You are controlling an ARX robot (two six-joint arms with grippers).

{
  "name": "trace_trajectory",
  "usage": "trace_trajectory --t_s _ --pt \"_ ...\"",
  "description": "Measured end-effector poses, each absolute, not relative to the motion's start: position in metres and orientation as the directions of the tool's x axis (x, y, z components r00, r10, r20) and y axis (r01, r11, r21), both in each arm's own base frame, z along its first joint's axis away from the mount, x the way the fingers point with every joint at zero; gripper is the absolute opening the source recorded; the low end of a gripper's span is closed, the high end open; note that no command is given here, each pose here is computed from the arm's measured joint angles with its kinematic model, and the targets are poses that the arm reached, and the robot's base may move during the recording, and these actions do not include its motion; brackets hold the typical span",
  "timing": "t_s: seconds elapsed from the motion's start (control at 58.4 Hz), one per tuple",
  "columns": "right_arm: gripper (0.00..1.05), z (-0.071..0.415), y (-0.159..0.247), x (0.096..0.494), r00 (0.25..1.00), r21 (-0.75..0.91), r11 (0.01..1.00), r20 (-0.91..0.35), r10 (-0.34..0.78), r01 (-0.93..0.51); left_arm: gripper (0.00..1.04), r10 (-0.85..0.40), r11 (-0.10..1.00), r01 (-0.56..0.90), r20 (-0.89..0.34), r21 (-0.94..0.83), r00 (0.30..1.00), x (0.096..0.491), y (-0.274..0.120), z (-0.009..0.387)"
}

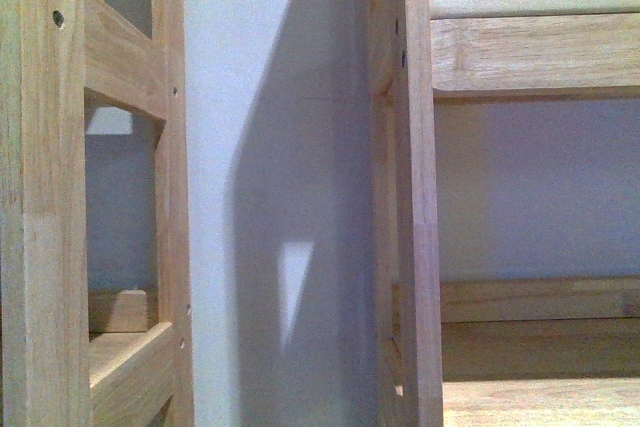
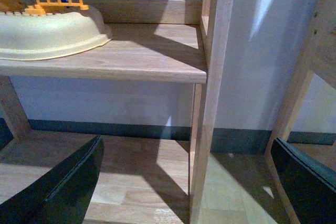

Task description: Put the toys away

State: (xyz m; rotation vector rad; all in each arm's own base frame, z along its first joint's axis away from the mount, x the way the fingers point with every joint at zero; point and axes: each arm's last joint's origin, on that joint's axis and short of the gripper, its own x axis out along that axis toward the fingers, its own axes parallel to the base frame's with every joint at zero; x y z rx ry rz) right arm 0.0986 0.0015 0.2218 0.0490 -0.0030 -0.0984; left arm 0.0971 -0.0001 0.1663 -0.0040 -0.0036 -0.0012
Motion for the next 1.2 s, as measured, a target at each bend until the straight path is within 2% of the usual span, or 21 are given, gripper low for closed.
trace_trajectory --t_s 0.137,0.479,1.198 --pt "0.58 0.211 0.001 0.098 1.0 0.021 1.0 -0.004 0.008 -0.008 0.98 -0.001 1.0 0.001 0.004 -0.004 1.0 0.097 0.0 0.166" --pt "0.03 0.189 0.0 0.098 1.0 0.009 1.0 -0.011 0.002 -0.001 0.98 -0.001 1.0 0.001 0.004 -0.004 1.0 0.097 0.0 0.166" --pt "0.03 0.167 0.0 0.097 1.0 0.006 1.0 0.001 0.0 0.0 0.98 -0.001 1.0 0.001 0.004 -0.004 1.0 0.097 0.0 0.166"
